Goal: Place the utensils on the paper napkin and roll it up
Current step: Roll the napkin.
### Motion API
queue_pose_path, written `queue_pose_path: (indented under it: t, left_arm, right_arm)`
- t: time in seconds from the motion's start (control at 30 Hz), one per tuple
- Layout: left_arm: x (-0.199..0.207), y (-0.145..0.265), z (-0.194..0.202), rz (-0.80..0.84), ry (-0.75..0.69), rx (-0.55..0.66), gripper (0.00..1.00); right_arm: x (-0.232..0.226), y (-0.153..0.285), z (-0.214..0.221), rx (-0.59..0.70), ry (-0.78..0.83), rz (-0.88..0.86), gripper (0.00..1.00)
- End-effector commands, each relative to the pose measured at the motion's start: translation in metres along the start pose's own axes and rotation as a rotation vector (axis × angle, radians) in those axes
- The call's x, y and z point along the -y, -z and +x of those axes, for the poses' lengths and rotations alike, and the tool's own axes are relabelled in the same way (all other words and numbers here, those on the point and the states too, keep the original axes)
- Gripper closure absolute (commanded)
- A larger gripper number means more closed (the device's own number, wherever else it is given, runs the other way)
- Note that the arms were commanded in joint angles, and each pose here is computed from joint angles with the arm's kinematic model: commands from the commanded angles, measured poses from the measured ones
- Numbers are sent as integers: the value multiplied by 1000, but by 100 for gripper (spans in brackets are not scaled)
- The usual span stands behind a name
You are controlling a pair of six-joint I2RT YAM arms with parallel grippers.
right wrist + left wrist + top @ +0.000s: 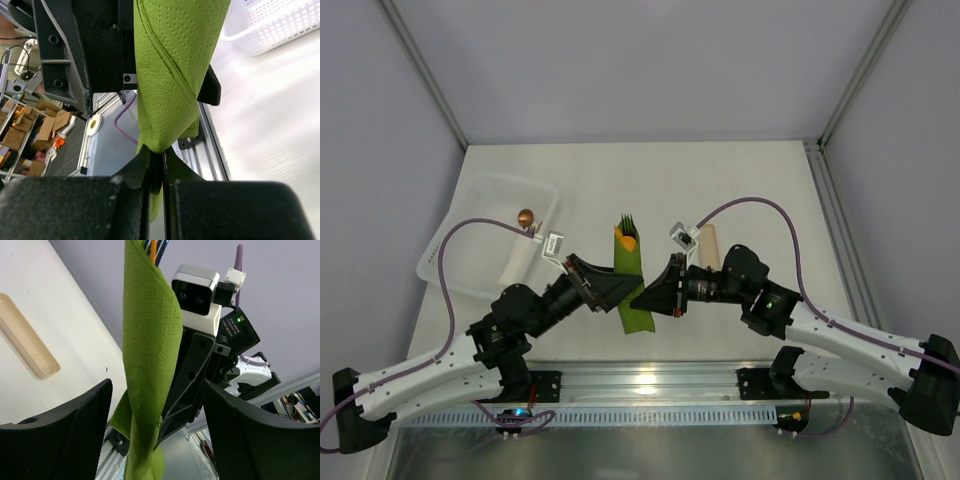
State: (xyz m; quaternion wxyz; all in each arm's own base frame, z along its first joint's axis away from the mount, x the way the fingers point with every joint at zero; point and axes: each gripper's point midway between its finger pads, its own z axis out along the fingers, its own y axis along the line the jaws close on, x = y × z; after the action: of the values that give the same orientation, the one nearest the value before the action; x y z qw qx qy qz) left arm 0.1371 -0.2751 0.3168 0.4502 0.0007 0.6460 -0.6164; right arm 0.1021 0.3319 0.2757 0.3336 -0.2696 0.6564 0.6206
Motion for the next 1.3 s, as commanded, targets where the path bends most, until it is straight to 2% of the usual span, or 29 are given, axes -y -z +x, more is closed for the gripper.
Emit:
queue_pose_path:
  t: [0.0, 0.3, 0.47, 0.67, 0.77, 1.07, 1.17, 1.2, 1.27]
  left_arm:
    - [-2, 5, 3, 14, 6, 1, 26]
    - [-8, 8, 19, 36, 51, -38, 20]
    - [2, 2, 22, 82, 72, -57, 22]
    - [0, -4, 28, 87, 101, -69, 30]
    - [2, -3, 27, 91, 106, -65, 37]
    - [3, -2, 30, 102, 143, -74, 52]
    - [4, -2, 29, 103, 152, -74, 58]
    - [3, -1, 30, 100, 158, -78, 64]
    - [2, -1, 30, 94, 158, -80, 69]
  right_arm:
    - [-31, 5, -30, 65, 101, -79, 96]
    - [-38, 6, -32, 68, 108, -105, 96]
    - [-38, 5, -29, 60, 99, -109, 96]
    - [-39, 7, -30, 65, 105, -113, 97]
    - [-39, 8, -30, 66, 106, -113, 96]
    - [-39, 8, -31, 74, 104, -108, 96]
    - [-39, 8, -31, 75, 106, -107, 97]
    - [-38, 7, -31, 73, 105, -107, 96]
    - [-38, 7, -31, 71, 103, -106, 96]
